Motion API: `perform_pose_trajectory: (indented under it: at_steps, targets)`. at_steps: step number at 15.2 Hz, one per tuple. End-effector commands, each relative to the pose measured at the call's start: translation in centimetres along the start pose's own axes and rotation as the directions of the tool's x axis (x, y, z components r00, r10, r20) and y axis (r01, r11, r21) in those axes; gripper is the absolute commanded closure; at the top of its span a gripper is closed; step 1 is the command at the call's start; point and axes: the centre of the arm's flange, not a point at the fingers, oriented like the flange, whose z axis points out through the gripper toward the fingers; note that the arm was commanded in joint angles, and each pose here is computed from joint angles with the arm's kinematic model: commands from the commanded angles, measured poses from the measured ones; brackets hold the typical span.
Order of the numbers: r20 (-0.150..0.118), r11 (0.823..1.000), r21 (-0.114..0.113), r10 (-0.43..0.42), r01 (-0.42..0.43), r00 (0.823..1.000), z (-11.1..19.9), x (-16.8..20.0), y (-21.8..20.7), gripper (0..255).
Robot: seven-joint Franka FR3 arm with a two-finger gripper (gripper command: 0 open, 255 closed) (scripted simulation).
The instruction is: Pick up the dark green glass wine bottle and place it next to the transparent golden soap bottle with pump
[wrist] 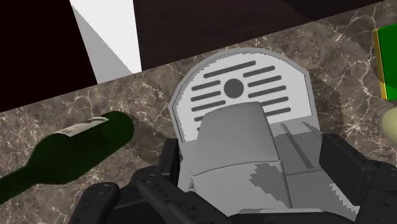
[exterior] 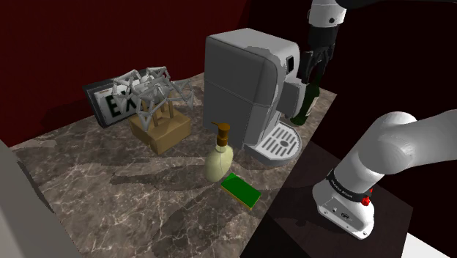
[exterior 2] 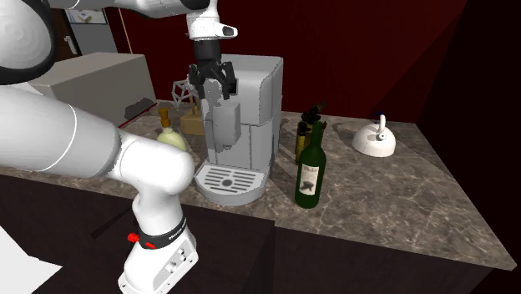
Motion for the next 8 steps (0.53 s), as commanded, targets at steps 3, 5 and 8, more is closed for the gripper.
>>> perform_pose_trajectory:
  at_steps: [3, 5, 8]
  targets:
    - [-0.016, 1.000, 0.016, 0.007, -0.006, 1.000, 0.5, 0.6, 2.7, 0]
    - [-0.033, 0.999, 0.032, 0.014, -0.013, 0.999, 1.0, 1.3, 5.4, 0]
    - [-0.057, 0.998, 0.056, 0.025, -0.021, 0.998, 1.9, 2.2, 9.4, 0]
